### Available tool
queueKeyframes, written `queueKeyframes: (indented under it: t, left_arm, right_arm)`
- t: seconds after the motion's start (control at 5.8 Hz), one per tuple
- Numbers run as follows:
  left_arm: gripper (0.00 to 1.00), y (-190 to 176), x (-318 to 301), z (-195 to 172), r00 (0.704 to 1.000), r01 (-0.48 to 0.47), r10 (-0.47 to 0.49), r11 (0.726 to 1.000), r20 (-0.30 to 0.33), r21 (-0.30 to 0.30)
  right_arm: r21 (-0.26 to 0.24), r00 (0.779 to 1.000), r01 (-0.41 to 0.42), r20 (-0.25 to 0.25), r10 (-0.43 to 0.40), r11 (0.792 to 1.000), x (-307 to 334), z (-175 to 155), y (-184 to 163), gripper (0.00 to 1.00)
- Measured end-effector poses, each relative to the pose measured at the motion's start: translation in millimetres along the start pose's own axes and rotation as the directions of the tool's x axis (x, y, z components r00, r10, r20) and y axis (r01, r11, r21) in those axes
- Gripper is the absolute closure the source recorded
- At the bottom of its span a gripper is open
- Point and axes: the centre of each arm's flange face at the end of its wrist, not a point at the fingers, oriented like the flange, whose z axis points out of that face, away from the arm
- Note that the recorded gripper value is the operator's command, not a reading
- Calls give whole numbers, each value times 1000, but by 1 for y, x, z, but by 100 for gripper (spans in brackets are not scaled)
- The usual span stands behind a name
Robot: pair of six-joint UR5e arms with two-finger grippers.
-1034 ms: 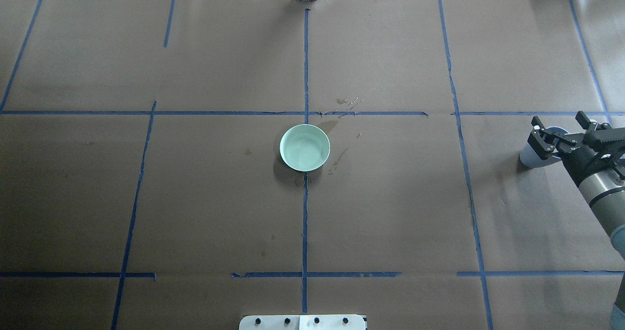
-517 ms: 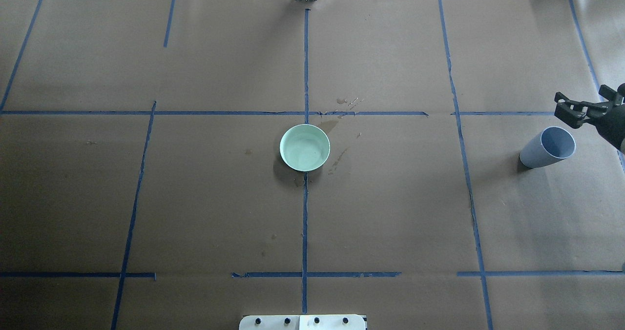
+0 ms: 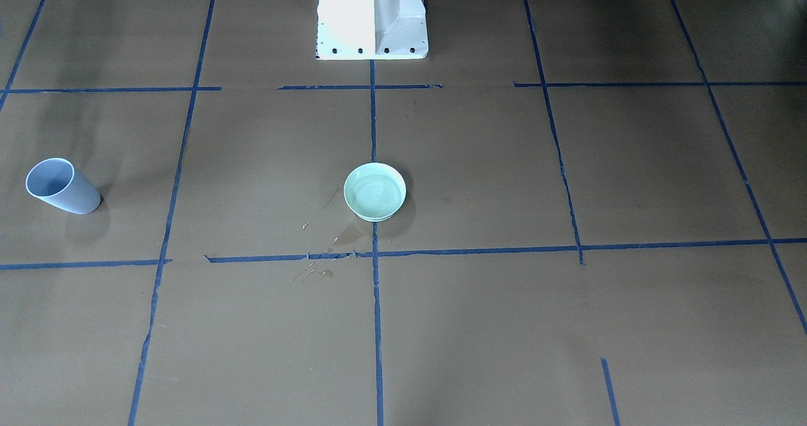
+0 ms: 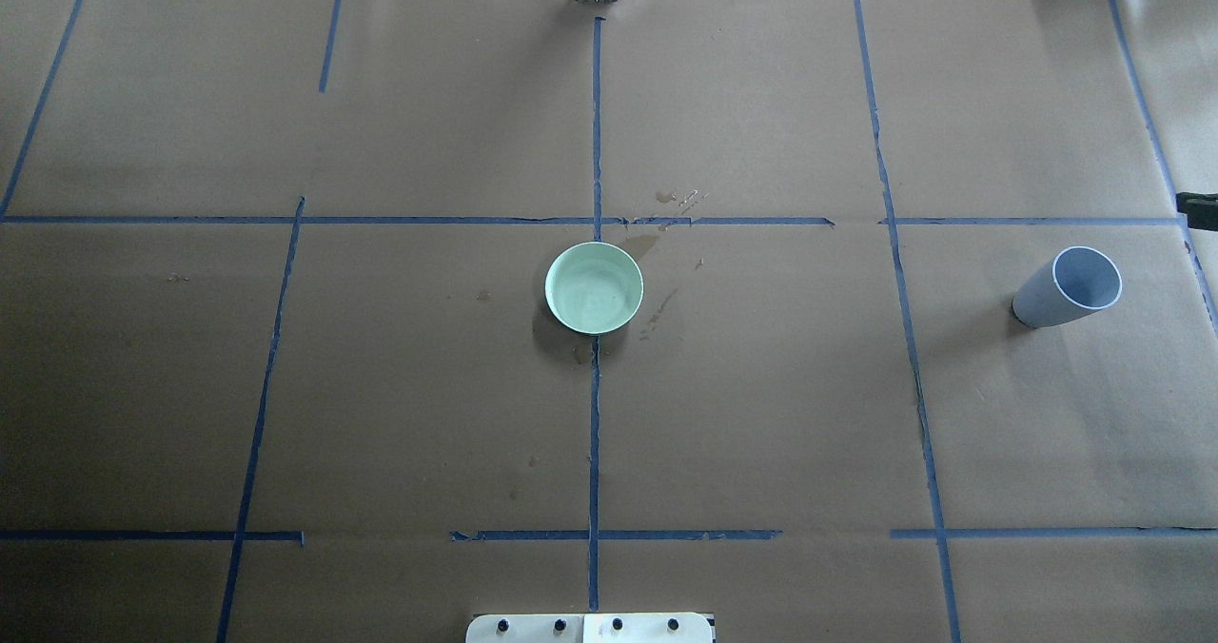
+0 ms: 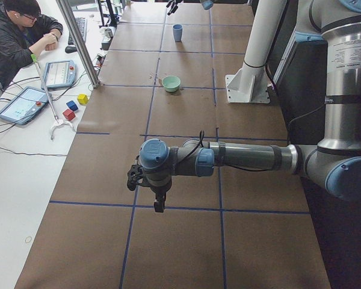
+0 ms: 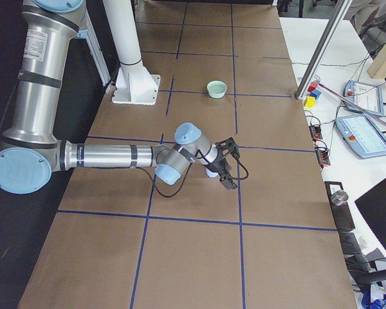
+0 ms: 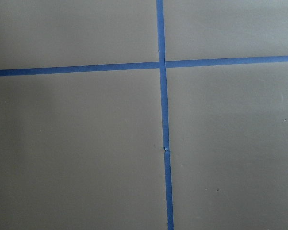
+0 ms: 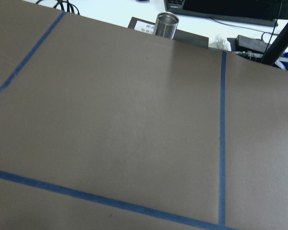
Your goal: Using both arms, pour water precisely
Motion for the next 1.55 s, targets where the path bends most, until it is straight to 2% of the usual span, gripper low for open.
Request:
queueKeyframes:
  t: [0.17,0.34,0.52,0.69,0.86,1.03,1.38,1.55]
  left_arm:
    - [0,-1,1,-1,1000,-4,4,1000,0,3]
    - [0,-4,7,-6,1000,4,-4,1000,2,13]
    - [0,-8,20,-16,1000,15,-15,999,2,33]
    - [0,-18,43,-31,1000,25,-25,998,0,63]
    - [0,-36,86,-35,999,36,-36,997,-8,74]
    - [0,-59,149,-26,999,49,-47,997,-26,57]
    - [0,-95,307,8,995,88,-87,996,-55,9]
    - [0,-96,399,35,992,118,-118,993,-40,1]
  right_arm:
    - [-149,1000,29,1,-29,988,32,-3,7,0]
    - [-293,998,54,24,-49,955,61,-8,12,0]
    - [-395,998,44,65,-19,918,86,-17,14,0]
    - [-454,994,-3,94,51,891,100,-23,19,0]
    - [-479,990,-38,100,98,877,105,-24,23,0]
    - [-479,989,-46,104,109,877,105,-26,22,0]
    - [-461,989,-35,114,98,887,100,-28,9,0]
    - [-456,989,-32,116,95,889,99,-29,6,0]
